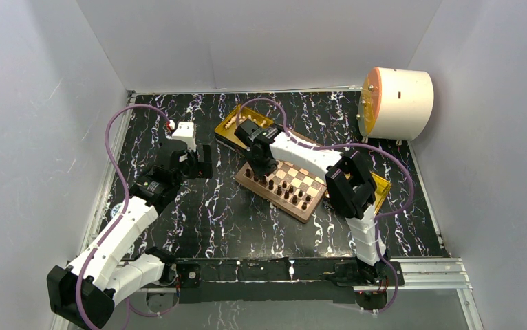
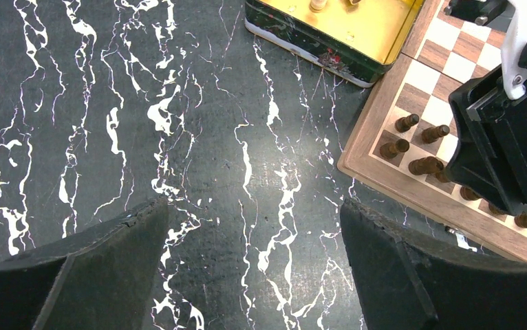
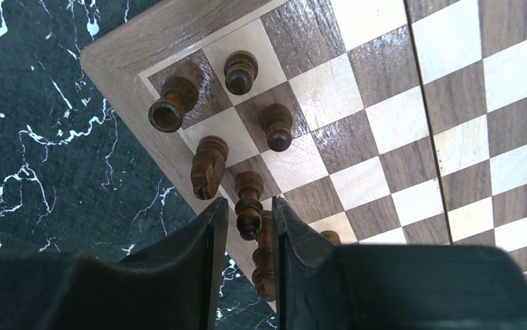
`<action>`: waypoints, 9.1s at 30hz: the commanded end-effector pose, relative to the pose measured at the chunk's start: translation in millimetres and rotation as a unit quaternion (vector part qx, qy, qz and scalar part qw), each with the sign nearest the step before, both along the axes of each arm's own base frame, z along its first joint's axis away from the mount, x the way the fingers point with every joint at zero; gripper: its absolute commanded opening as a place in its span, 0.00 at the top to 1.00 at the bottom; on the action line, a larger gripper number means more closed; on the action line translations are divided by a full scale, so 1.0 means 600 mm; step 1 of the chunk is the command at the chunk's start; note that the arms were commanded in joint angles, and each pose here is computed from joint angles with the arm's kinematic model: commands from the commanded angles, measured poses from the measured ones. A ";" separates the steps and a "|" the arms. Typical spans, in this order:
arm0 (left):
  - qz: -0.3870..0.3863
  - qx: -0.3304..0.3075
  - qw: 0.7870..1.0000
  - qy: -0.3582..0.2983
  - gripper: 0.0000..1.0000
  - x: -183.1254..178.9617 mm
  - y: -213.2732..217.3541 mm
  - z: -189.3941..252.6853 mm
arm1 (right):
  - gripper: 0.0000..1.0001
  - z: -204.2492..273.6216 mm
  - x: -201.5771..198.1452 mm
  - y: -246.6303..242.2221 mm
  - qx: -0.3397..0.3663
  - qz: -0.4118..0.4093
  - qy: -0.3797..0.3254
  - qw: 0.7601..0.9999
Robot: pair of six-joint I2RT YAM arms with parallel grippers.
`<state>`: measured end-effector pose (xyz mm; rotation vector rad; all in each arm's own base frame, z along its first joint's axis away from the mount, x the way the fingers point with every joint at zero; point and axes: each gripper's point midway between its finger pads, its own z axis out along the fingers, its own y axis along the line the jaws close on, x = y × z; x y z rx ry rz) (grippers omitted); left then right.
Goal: Set up the chess pieces on the board
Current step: Adjust the chessboard on the chessboard, then pick up the chess piece from the storage box, then place the chess piece on the chessboard.
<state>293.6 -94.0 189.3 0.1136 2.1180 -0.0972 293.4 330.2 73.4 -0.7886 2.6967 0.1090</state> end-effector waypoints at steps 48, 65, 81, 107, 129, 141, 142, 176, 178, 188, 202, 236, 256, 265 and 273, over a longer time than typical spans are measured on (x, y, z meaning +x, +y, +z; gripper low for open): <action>-0.030 -0.009 0.999 0.036 0.13 -0.012 -0.029 -0.037 | 0.56 0.024 -0.010 -0.438 0.060 -0.331 -0.074 0.939; -0.034 -0.004 0.999 0.033 0.14 -0.014 -0.031 -0.034 | 0.60 -0.056 0.006 -0.456 0.020 -0.336 -0.045 0.941; -0.049 -0.007 0.998 0.039 0.14 -0.016 -0.042 -0.038 | 0.77 -0.059 0.009 -0.472 -0.008 -0.348 -0.047 0.936; -0.078 -0.070 0.994 0.040 0.17 -0.014 -0.085 -0.015 | 0.85 0.071 0.033 -0.509 -0.012 -0.411 -0.144 0.900; -0.201 -0.283 0.938 0.004 0.32 0.011 -0.254 0.101 | 0.88 0.294 0.043 -0.251 0.452 -0.319 -0.099 0.827; -0.228 -0.302 0.925 -0.039 0.37 0.026 -0.362 0.129 | 0.87 0.334 0.043 -0.165 0.543 -0.293 -0.062 0.785; -0.233 -0.307 0.922 -0.042 0.36 0.026 -0.369 0.132 | 0.87 0.332 0.043 -0.161 0.542 -0.290 -0.060 0.786; -0.316 -0.302 0.898 -0.053 0.86 -0.002 -0.431 0.134 | 0.87 0.358 -0.008 -0.103 0.574 -0.221 -0.058 0.786; -0.339 -0.280 0.896 -0.056 0.91 -0.011 -0.430 0.129 | 0.86 0.362 -0.024 -0.099 0.572 -0.181 -0.061 0.798; -0.470 -0.164 0.866 -0.053 0.94 -0.073 -0.413 0.087 | 0.84 0.357 -0.126 -0.092 0.550 -0.033 0.002 0.834; -0.548 -0.090 0.830 -0.055 1.00 -0.117 -0.387 0.053 | 0.84 0.345 -0.173 -0.095 0.527 0.044 0.049 0.848; -0.275 0.027 0.958 -0.078 0.09 -0.084 -0.174 0.028 | 0.87 0.258 0.042 -0.147 0.288 -0.102 -0.213 0.928; -0.135 0.069 0.974 -0.169 0.08 -0.071 -0.062 0.084 | 0.87 0.103 0.079 -0.011 0.206 -0.022 -0.207 0.956; -0.135 0.064 0.974 -0.173 0.08 -0.075 -0.061 0.090 | 0.87 0.070 0.080 -0.002 0.191 -0.019 -0.201 0.961; -0.135 0.063 0.973 -0.174 0.08 -0.075 -0.061 0.090 | 0.87 0.052 0.075 -0.012 0.167 -0.023 -0.196 0.966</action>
